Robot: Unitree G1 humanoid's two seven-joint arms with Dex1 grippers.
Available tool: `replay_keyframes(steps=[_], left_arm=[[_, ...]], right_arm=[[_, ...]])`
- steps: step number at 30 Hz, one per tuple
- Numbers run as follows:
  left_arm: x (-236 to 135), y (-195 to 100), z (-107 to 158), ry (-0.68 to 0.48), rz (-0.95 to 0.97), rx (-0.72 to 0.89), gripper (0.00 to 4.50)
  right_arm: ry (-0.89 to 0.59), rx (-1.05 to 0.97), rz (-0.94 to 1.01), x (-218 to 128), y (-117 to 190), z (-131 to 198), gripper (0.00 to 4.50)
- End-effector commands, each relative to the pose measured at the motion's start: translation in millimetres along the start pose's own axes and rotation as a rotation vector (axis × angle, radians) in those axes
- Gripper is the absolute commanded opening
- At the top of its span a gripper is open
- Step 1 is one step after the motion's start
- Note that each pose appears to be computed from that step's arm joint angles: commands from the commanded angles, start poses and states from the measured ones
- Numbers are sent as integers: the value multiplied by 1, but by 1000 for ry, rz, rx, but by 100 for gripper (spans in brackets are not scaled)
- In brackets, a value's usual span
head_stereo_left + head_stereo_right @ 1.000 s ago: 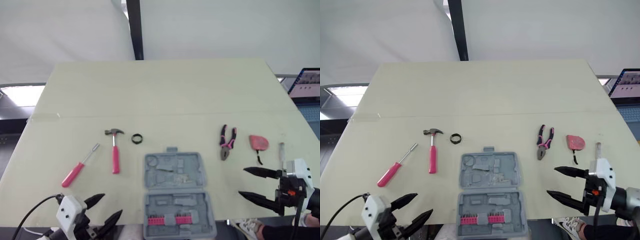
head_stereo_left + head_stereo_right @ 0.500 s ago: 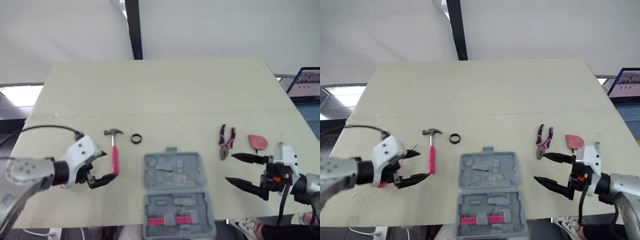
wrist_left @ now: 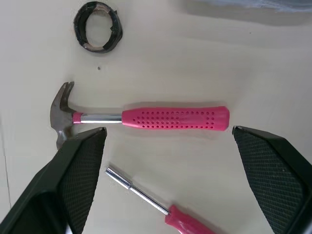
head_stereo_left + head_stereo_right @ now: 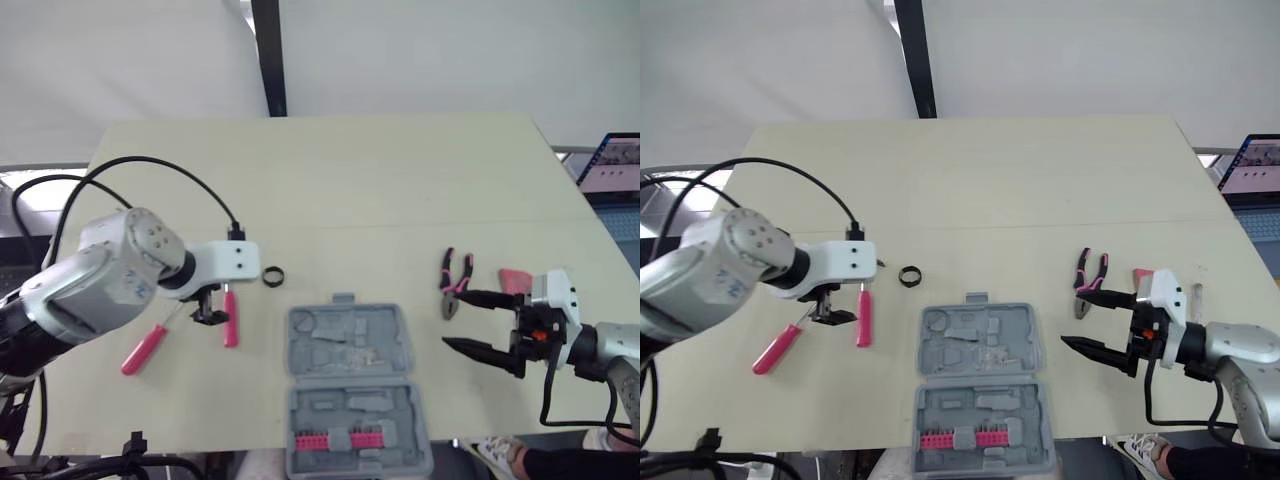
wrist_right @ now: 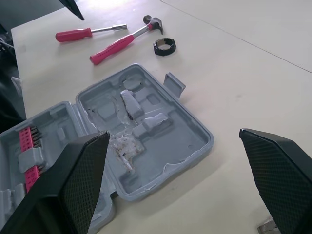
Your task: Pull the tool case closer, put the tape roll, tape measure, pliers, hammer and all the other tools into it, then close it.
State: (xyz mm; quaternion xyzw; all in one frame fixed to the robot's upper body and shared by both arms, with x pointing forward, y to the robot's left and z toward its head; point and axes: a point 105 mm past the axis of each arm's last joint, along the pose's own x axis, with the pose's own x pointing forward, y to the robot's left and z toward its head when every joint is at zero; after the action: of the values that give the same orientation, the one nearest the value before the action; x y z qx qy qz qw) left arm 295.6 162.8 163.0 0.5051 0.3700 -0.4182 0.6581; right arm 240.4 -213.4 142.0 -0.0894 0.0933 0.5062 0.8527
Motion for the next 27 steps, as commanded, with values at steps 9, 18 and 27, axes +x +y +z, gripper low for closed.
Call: replay_keyframes(steps=[9,18,27], left_arm=[[27,18,26,63,41,105,443],[42,28,39,63,59,158,443],[57,33,44,50,35,176,443]], right_arm=[[64,49,-23,-26,11,5,450],[102,50,-52,-38,13,13,450],[116,56,-83,-44,18,14,450]])
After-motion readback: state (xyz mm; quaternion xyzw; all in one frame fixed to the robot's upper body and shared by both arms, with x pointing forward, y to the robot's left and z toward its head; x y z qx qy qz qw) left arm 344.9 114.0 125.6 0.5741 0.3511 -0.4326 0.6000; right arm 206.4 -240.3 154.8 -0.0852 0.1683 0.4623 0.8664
